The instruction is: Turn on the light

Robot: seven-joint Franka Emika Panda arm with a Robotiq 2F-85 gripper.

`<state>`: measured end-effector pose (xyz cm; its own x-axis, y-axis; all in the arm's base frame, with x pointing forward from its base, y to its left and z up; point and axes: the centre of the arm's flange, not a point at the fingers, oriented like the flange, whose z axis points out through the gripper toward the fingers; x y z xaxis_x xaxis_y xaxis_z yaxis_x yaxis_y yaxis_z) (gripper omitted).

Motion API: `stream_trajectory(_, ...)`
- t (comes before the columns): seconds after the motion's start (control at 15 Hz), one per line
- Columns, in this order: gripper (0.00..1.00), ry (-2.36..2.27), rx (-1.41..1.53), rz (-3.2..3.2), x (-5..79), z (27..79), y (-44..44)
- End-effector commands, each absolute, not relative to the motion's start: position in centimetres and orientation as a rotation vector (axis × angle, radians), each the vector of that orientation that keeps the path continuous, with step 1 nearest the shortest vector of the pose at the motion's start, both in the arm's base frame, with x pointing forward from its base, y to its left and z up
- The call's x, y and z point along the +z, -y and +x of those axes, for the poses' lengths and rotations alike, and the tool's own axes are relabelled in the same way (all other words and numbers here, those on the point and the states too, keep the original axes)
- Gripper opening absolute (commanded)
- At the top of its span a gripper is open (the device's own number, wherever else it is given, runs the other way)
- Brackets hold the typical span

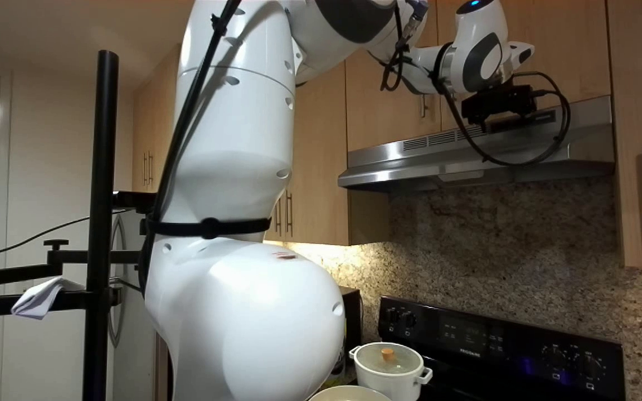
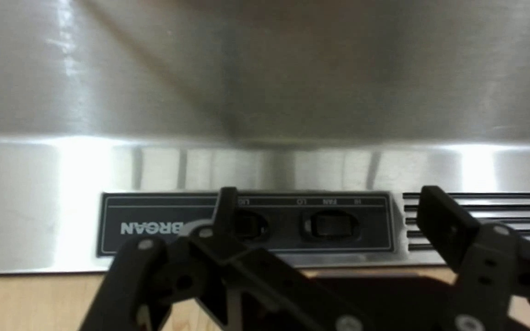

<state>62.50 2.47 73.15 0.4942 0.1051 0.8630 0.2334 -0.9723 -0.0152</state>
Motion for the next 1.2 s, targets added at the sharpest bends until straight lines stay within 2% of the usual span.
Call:
stream_trajectory(0.0, 1.00, 0.358, -1.484, -2.578, 73.13, 63.10, -1.96)
stream_trajectory(1.13, 1.00, 0.445, -1.444, -2.587, 73.32, 63.81, -2.65)
